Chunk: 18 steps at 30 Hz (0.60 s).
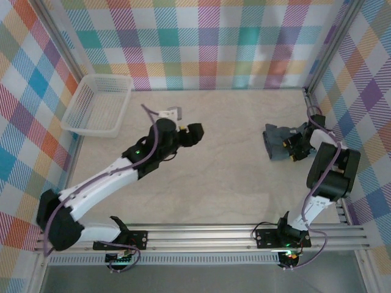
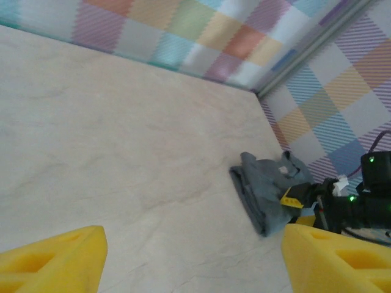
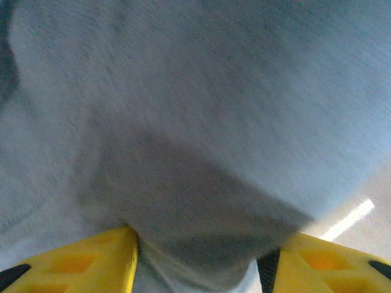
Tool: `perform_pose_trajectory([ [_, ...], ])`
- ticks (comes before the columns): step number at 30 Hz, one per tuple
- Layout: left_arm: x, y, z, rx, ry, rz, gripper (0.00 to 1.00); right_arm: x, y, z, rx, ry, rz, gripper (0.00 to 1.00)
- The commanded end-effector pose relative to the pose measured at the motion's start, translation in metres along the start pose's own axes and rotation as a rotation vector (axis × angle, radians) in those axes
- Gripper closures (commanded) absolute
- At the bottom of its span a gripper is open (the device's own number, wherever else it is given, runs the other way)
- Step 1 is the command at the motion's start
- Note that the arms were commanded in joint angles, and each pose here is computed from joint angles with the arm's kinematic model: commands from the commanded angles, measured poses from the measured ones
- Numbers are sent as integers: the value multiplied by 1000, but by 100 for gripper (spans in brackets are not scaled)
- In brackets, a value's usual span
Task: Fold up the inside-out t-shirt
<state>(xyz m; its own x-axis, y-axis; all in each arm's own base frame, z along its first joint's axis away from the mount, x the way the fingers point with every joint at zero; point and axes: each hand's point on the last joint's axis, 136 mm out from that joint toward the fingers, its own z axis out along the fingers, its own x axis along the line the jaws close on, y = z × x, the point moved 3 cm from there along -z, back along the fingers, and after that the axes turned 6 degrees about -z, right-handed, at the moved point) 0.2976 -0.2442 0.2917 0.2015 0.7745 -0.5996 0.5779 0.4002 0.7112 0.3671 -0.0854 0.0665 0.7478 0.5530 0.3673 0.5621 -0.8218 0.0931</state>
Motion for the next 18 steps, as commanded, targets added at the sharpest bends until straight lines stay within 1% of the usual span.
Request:
perform_pose_trajectory([
  [1,52,-27,-14,62,199,85,25,17,16,13,22,-2,-97,51],
  [5,77,-30,-33,29,284,38,26,41,37,31,32,-38,-191,52],
  [8,85,-26,-34,-12,328,25,26,61,57,45,15,-40,-243,53],
  [12,89,-22,-22,-24,377,35,26,98,79,70,27,-24,-324,53],
  [15,86,-22,-8,-2,382,41,26,130,97,80,-1,3,-357,50],
  [18,85,-22,6,23,392,54,25,166,117,82,-49,93,-341,48],
])
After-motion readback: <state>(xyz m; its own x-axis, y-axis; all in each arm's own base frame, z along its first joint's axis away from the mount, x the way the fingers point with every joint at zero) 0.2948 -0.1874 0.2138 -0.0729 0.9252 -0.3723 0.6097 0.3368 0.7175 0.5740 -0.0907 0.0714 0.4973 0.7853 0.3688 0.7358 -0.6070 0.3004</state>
